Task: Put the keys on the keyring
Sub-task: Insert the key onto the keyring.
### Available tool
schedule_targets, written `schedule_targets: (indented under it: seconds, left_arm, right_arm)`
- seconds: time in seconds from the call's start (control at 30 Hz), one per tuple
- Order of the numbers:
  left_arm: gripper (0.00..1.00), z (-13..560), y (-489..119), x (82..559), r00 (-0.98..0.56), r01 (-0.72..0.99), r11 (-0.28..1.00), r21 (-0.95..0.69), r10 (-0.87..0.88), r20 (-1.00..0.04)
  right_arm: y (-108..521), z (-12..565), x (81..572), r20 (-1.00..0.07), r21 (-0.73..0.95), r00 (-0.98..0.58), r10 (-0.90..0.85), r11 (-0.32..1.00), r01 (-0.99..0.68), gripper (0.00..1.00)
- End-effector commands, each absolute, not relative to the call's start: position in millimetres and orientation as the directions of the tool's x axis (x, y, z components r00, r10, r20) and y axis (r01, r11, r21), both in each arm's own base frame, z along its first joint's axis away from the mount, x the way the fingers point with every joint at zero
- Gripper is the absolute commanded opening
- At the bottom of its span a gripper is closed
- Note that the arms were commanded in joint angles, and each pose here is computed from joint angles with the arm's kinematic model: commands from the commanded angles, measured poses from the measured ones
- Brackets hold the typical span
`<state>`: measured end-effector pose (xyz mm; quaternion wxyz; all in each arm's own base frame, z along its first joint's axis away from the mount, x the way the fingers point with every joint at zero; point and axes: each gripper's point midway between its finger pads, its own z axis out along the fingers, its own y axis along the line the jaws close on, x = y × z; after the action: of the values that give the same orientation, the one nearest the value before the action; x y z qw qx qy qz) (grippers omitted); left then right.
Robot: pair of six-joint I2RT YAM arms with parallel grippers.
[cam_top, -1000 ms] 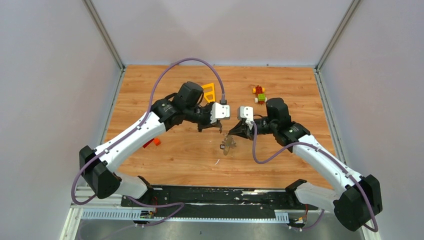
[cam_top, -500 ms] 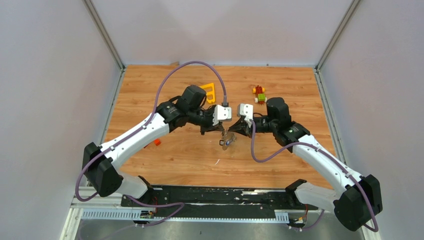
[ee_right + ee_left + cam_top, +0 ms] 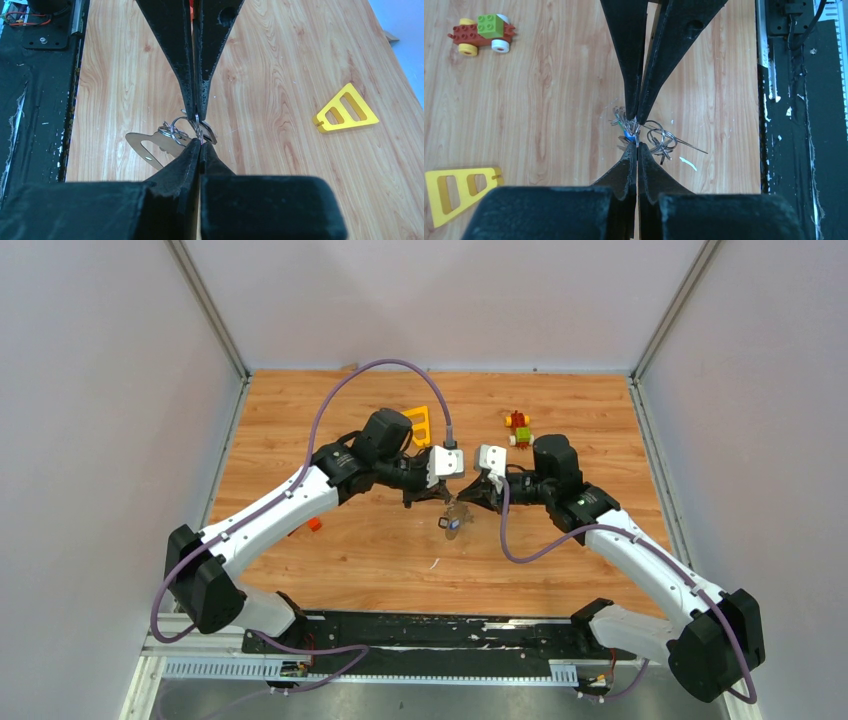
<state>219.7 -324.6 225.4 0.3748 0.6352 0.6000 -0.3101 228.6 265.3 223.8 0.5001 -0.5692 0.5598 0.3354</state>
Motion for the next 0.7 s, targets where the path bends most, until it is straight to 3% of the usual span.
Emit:
schedule_targets:
  seconds: [0.0, 0.67]
  left_arm:
    - [0.0, 240.2, -331.7, 215.1, 0.094, 0.995, -0.015, 0.099, 0.483, -0.87]
    - [0.0, 235.5, -339.1, 220.2, 0.049, 0.998, 0.003, 0.058, 0.484, -0.873]
  right_arm:
    - [270.4, 239.1, 234.1, -0.943, -0.242, 0.198, -0.268, 0.142, -0.96, 0.0]
    - [272.0, 240.7, 233.7, -0.945, -0.236, 0.191, -0.267, 0.147, -0.961, 0.0]
